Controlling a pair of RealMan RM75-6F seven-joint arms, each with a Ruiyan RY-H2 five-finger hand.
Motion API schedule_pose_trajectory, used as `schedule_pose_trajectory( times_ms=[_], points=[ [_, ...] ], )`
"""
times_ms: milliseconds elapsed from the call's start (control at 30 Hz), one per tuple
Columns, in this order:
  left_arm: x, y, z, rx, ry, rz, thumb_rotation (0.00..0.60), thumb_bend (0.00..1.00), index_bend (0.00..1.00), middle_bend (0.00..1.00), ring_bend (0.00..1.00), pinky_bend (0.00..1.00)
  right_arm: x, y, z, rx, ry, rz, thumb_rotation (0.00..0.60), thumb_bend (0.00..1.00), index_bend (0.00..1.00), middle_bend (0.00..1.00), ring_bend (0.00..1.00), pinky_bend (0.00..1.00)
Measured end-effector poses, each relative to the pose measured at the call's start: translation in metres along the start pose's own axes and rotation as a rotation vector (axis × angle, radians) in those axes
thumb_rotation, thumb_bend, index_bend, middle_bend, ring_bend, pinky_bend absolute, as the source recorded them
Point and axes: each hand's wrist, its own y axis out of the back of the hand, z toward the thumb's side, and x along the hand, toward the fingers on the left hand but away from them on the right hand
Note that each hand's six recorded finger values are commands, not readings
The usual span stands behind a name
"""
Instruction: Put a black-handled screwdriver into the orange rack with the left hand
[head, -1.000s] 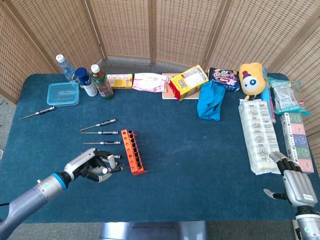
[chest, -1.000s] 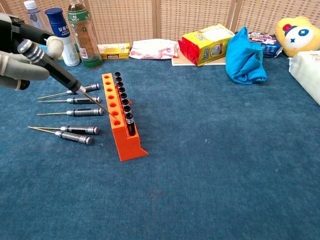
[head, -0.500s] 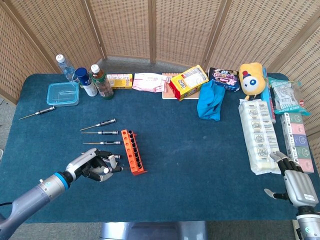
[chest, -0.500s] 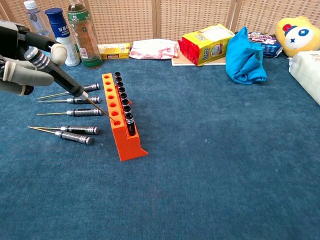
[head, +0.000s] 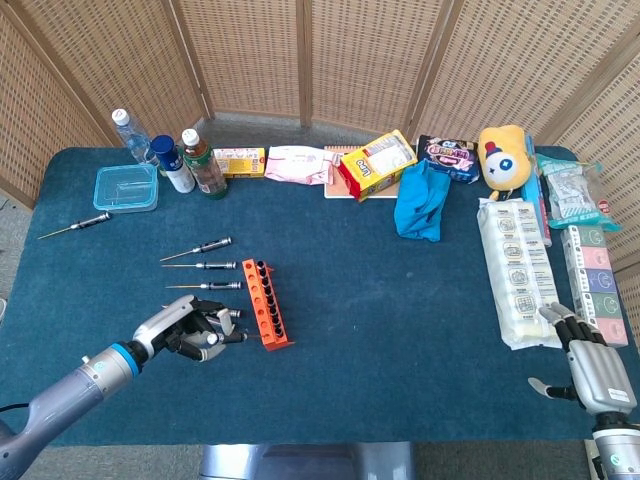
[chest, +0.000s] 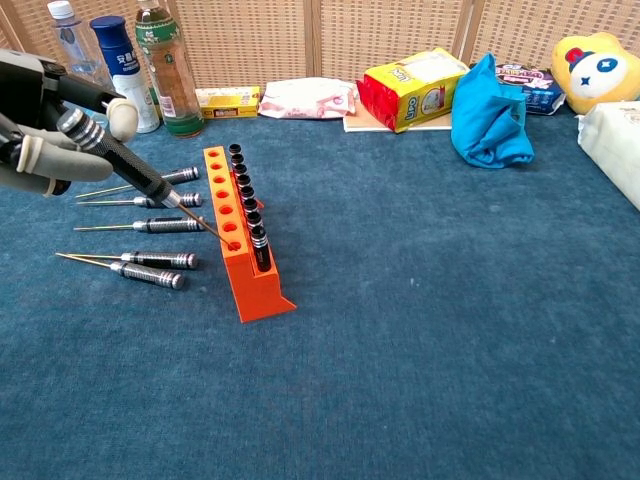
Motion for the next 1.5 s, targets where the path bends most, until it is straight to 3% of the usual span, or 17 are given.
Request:
schedule_pose_trajectory(
  times_ms=[1067, 1500],
  points=[
    [0.013, -0.007, 0.002, 0.023, -0.002, 0.069, 0.6, 0.41, 0.65, 1.0, 1.0, 1.0, -0.001, -0.003, 0.001, 0.004, 0.002, 0.012, 0.6, 0.13, 0.13, 0.06, 0.12, 0.14],
    [0.022, -0.013, 0.002, 0.035, 0.004, 0.076, 0.6, 0.41, 0.49, 1.0, 1.0, 1.0, -0.001, -0.002, 0.001, 0.001, 0.001, 0.013, 0.6, 0.13, 0.13, 0.06, 0.12, 0.14]
  ],
)
